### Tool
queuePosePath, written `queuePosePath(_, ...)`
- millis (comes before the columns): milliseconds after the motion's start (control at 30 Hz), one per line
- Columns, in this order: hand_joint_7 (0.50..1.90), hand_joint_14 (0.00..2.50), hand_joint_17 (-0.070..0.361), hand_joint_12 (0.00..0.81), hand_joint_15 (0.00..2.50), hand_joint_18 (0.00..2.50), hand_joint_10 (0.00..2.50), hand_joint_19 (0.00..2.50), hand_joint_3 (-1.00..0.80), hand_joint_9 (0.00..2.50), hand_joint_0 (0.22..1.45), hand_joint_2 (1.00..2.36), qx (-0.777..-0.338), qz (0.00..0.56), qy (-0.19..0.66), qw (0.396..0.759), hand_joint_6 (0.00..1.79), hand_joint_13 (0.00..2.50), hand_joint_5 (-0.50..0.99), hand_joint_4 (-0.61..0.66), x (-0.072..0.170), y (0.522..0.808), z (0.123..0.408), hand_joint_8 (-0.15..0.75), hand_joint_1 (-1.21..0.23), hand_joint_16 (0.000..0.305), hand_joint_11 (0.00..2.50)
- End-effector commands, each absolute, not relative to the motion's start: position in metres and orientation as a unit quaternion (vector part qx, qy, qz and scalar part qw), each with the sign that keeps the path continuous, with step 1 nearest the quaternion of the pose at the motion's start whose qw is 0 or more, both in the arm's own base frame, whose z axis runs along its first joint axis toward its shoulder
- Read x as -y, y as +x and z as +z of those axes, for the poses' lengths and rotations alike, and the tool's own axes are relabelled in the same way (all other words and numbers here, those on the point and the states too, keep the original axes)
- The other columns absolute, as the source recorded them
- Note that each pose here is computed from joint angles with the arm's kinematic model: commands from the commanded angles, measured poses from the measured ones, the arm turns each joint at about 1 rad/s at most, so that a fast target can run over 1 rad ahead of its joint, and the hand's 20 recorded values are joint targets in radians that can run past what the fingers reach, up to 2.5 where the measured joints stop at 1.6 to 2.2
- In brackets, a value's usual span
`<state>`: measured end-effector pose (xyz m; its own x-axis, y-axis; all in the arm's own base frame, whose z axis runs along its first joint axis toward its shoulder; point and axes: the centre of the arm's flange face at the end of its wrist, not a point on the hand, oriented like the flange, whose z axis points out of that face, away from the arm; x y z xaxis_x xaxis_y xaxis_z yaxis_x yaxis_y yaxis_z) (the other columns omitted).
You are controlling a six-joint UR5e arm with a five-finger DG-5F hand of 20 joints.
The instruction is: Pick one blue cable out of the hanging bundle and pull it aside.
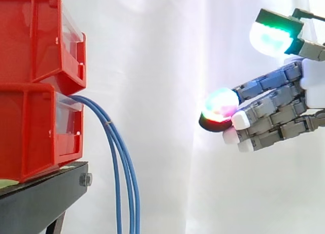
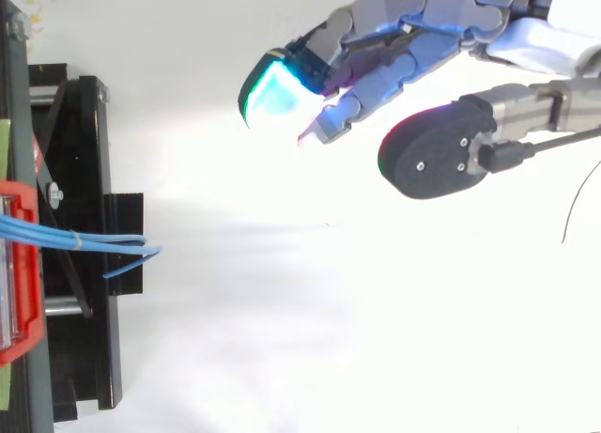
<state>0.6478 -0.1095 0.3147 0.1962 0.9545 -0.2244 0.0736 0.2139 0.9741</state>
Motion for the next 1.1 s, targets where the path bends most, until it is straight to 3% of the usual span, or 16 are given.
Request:
queuePosePath(0,0.69,0.01,0.096,0.368,0.17,0.34,0.0,0.23,-0.48,0.77,0.53,1.0,-0.515,0.363,0.506,0.589,0.5,0.59,-0.17,0.29,0.11,0.646,0.313,0.351,-0.47,0.043,0.06)
queuePosePath(233,0.69,0.01,0.095,0.367,0.18,0.35,0.0,0.23,-0.47,0.78,0.53,1.0,-0.52,0.362,0.508,0.584,0.5,0.6,-0.17,0.29,0.108,0.645,0.305,0.355,-0.47,0.042,0.08)
queuePosePath(700,0.69,0.01,0.096,0.366,0.2,0.36,0.0,0.25,-0.47,0.8,0.54,1.0,-0.519,0.341,0.524,0.583,0.5,0.62,-0.17,0.29,0.103,0.659,0.203,0.355,-0.47,0.043,0.1)
queuePosePath(900,0.7,0.01,0.095,0.368,0.21,0.37,0.0,0.26,-0.47,0.81,0.54,1.0,-0.46,0.389,0.498,0.624,0.5,0.64,-0.17,0.29,0.094,0.693,0.169,0.357,-0.46,0.042,0.12)
queuePosePath(1067,0.7,0.01,0.096,0.372,0.22,0.38,0.0,0.28,-0.47,0.83,0.54,1.0,-0.446,0.39,0.499,0.632,0.5,0.65,-0.17,0.3,0.087,0.711,0.154,0.359,-0.47,0.043,0.13)
